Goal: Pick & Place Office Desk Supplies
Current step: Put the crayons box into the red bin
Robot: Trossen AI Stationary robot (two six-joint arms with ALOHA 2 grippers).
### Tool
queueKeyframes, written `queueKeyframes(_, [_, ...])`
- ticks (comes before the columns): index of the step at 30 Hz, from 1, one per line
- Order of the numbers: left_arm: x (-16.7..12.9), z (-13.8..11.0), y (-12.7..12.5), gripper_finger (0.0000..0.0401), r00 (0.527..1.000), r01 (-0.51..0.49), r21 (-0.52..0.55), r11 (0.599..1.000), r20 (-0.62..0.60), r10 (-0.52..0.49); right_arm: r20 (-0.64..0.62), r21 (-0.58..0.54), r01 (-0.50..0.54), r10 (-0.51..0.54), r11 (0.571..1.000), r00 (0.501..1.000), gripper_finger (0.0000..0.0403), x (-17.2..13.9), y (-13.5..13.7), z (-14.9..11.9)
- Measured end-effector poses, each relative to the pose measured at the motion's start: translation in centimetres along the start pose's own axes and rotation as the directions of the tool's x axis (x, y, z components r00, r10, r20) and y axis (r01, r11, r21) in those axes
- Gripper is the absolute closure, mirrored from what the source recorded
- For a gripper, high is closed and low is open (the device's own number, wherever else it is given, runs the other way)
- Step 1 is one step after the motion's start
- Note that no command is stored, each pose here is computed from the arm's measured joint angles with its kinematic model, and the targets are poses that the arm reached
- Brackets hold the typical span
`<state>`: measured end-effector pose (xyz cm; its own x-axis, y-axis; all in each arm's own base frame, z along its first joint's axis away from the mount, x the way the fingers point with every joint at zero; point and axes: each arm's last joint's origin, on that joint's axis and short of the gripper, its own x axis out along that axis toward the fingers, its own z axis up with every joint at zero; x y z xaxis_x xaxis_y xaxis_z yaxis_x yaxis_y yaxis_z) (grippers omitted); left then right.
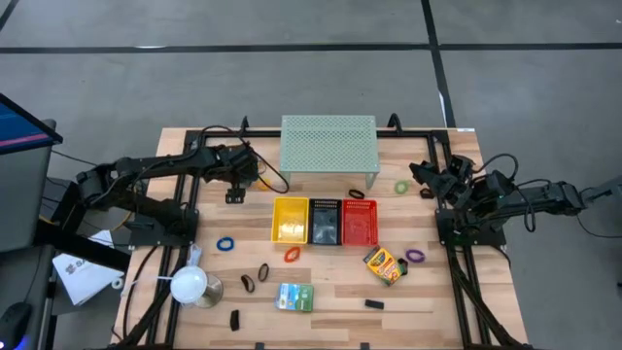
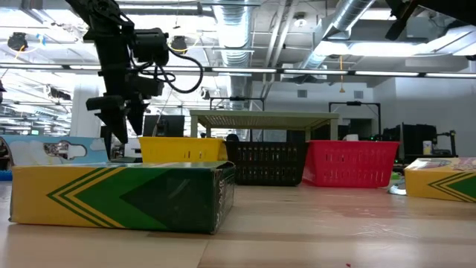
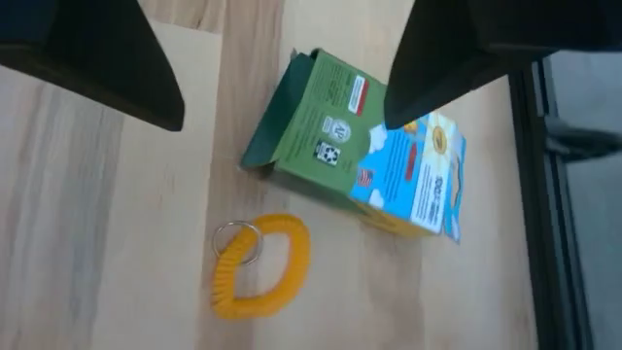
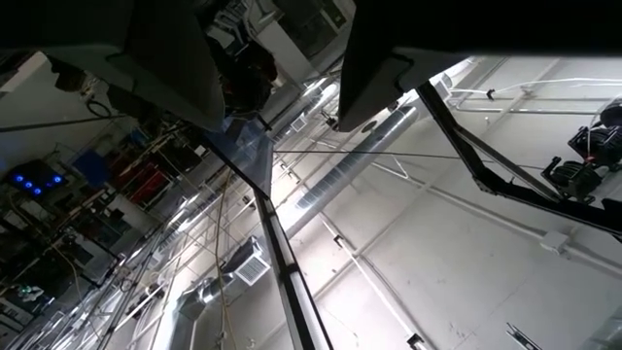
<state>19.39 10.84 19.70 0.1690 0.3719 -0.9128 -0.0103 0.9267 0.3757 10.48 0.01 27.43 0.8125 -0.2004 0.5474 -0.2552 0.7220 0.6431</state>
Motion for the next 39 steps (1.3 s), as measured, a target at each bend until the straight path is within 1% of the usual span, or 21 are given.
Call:
queueKeyframes(5, [0.1,-0.1,-0.1,0.0040,1.000,0.021,0.057,0.998,0.001,-0.021,-0.005,0.000,-0.006,0.006,1.000,1.000,0.0202,0.0,0.0,0.0])
queueKeyframes(9, [0.8,-0.7,-0.8,0.0054,0.998,0.060,0.074,0.995,-0.014,-0.059,-0.015,0.000,-0.017,0.017,1.000,1.000,0.0202,0.0,0.0,0.0])
queueKeyframes(12, [1.5,-1.1,-1.1,0.0063,0.999,0.022,0.089,0.996,-0.025,-0.020,-0.017,-0.001,-0.020,0.020,1.000,1.000,0.0202,0.0,0.1,-0.1])
queueKeyframes(18, [2.1,-0.9,-1.2,0.0064,0.999,-0.029,0.076,0.997,0.032,0.027,-0.017,-0.001,-0.019,0.019,1.000,1.000,0.0202,0.0,0.0,0.0])
queueKeyframes(23, [3.2,-1.8,-2.0,0.0068,1.000,-0.019,0.083,0.996,0.014,0.018,-0.016,-0.001,-0.019,0.019,1.000,1.000,0.0202,0.0,0.0,0.0])
queueKeyframes(25, [3.4,-1.9,-2.1,0.0070,0.999,-0.038,0.081,0.996,0.009,0.037,-0.016,-0.001,-0.018,0.018,1.000,1.000,0.0202,0.0,0.0,0.0])
queueKeyframes(30, [3.8,-1.9,-2.1,0.0078,0.998,-0.065,0.093,0.994,0.032,0.062,-0.011,0.004,-0.012,0.012,1.000,1.000,0.0202,0.0,0.0,0.0])
queueKeyframes(36, [4.7,-1.9,-2.4,0.0092,0.999,-0.053,0.100,0.994,0.014,0.052,-0.002,0.007,-0.001,0.001,1.000,1.000,0.0202,0.0,0.0,0.0])
queueKeyframes(39, [5.0,-1.7,-2.3,0.0105,0.997,-0.074,0.095,0.993,0.007,0.073,-0.001,0.007,-0.001,0.001,1.000,1.000,0.0202,0.0,0.0,0.0])
